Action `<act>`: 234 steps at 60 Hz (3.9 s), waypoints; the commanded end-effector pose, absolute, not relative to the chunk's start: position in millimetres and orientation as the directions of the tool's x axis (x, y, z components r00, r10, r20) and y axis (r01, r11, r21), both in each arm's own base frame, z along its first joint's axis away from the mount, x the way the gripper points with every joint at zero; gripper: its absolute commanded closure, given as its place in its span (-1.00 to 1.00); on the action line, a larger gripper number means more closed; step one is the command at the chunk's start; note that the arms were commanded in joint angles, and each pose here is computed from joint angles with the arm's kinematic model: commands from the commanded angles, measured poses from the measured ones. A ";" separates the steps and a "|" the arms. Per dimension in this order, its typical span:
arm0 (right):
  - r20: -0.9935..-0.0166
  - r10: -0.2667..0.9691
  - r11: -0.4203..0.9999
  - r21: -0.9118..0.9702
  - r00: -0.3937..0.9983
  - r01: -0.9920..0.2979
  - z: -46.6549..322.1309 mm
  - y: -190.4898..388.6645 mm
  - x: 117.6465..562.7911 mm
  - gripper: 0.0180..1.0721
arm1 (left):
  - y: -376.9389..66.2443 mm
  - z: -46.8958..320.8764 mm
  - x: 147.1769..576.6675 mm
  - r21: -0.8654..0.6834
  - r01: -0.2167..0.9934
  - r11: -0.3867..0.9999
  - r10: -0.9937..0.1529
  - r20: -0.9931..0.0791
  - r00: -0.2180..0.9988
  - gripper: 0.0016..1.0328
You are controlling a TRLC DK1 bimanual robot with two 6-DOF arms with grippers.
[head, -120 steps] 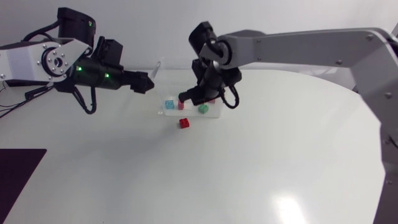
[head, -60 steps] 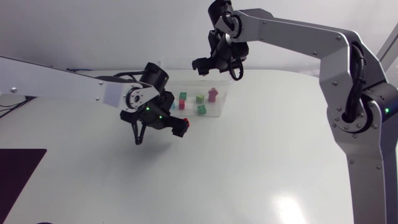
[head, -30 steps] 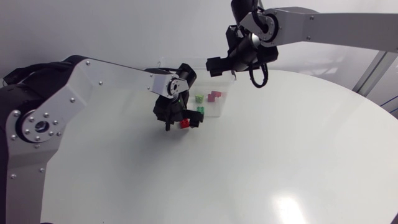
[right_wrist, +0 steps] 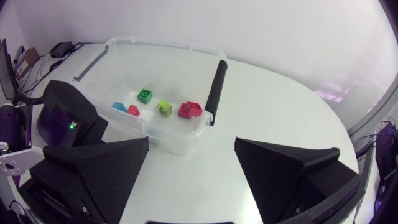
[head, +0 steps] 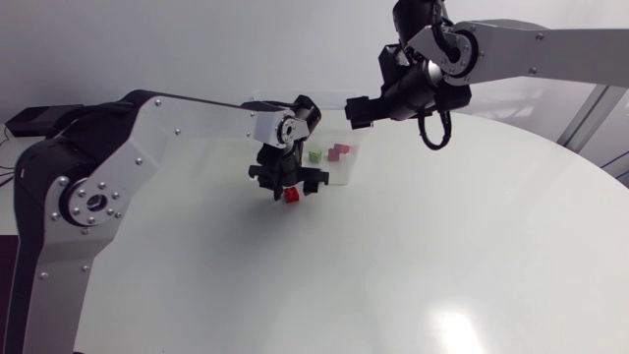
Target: Place the duplo bricks in the container
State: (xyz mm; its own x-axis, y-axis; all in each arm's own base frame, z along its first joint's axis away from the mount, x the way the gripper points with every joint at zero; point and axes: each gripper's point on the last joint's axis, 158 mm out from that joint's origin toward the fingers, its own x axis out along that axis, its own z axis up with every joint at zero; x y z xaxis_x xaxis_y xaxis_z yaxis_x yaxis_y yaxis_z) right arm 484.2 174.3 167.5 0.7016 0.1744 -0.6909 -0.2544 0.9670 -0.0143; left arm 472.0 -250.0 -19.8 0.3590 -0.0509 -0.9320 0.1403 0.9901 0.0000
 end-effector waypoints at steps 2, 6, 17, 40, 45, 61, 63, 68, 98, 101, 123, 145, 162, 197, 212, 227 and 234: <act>-0.692 0.169 0.967 -0.020 0.702 -0.253 164.4 166.7 480.5 -0.90 | -244.5 -33.2 474.2 0.002 0.090 0.996 -0.028 -0.941 0.337 -0.09; -0.692 0.168 0.967 -0.022 0.702 -0.254 164.7 165.4 479.2 -0.90 | -241.1 -34.2 474.9 0.003 0.081 0.997 -0.024 -0.943 0.333 -0.07; -0.695 0.165 0.967 -0.026 0.700 -0.254 163.0 163.1 477.8 -0.90 | -231.3 -36.7 474.0 0.008 0.059 0.998 -0.011 -0.948 0.319 -0.06; -0.691 0.170 0.966 -0.023 0.703 -0.256 167.1 163.0 471.1 -0.90 | -237.1 -43.3 458.1 -0.055 0.000 0.998 -0.054 -0.975 0.217 -0.06; -0.690 0.166 0.967 -0.028 0.705 -0.255 168.5 160.0 468.2 -0.90 | -240.3 -43.1 457.2 -0.060 -0.015 0.998 -0.056 -0.974 0.218 -0.06; -0.685 0.160 0.968 -0.034 0.710 -0.250 168.8 151.5 464.0 -0.90 | -242.7 -43.9 461.7 -0.073 -0.043 0.996 -0.061 -0.972 0.228 0.07; -0.686 0.158 0.968 -0.035 0.710 -0.249 167.8 151.0 463.4 -0.90 | -243.1 -43.5 461.2 -0.073 -0.046 0.996 -0.060 -0.972 0.229 0.03; -0.688 0.159 0.968 -0.034 0.708 -0.250 165.7 150.9 462.6 -0.90 | -244.8 -42.3 462.7 -0.078 -0.047 0.996 -0.065 -0.969 0.237 -0.03; -0.689 0.157 0.963 -0.053 0.708 -0.266 165.1 147.8 456.0 -0.90 | -202.1 -29.1 453.7 -0.019 0.178 0.984 -0.057 -0.977 0.207 -0.63; -0.689 0.158 0.962 -0.054 0.707 -0.268 164.8 148.2 455.0 -0.90 | -197.4 -30.6 455.7 -0.019 0.240 0.971 -0.069 -0.977 0.201 -0.68; -0.684 0.166 0.958 -0.060 0.710 -0.282 167.6 154.7 452.8 -0.90 | -220.5 -34.6 450.3 -0.032 0.691 0.722 -0.241 -0.948 0.207 -0.68; -0.686 0.160 0.957 -0.069 0.709 -0.283 167.1 155.3 450.0 -0.90 | -232.0 -55.4 462.9 0.037 0.838 0.544 -0.303 -0.923 0.237 -0.68; -0.677 0.157 0.958 -0.074 0.719 -0.278 172.7 152.8 449.9 -0.90 | -225.0 -86.0 468.8 0.046 0.882 0.469 -0.301 -0.931 0.208 -0.18; -0.673 0.150 0.959 -0.078 0.724 -0.272 175.7 144.2 441.6 -0.90 | -205.1 99.2 441.4 0.139 0.862 0.488 -0.425 -0.824 0.373 0.93; -0.664 0.149 0.959 -0.083 0.733 -0.271 181.4 145.6 439.0 -0.90 | -207.6 214.3 524.1 0.095 0.730 0.677 -0.549 -0.595 0.587 0.91; -0.660 0.138 0.961 -0.090 0.738 -0.260 183.4 141.7 434.3 -0.90 | -216.2 169.7 613.8 0.069 0.633 0.771 -0.490 -0.571 0.659 0.87; -0.663 0.136 0.962 -0.090 0.737 -0.258 182.1 140.5 432.0 -0.90 | -219.7 144.7 629.9 0.082 0.608 0.790 -0.449 -0.598 0.664 0.68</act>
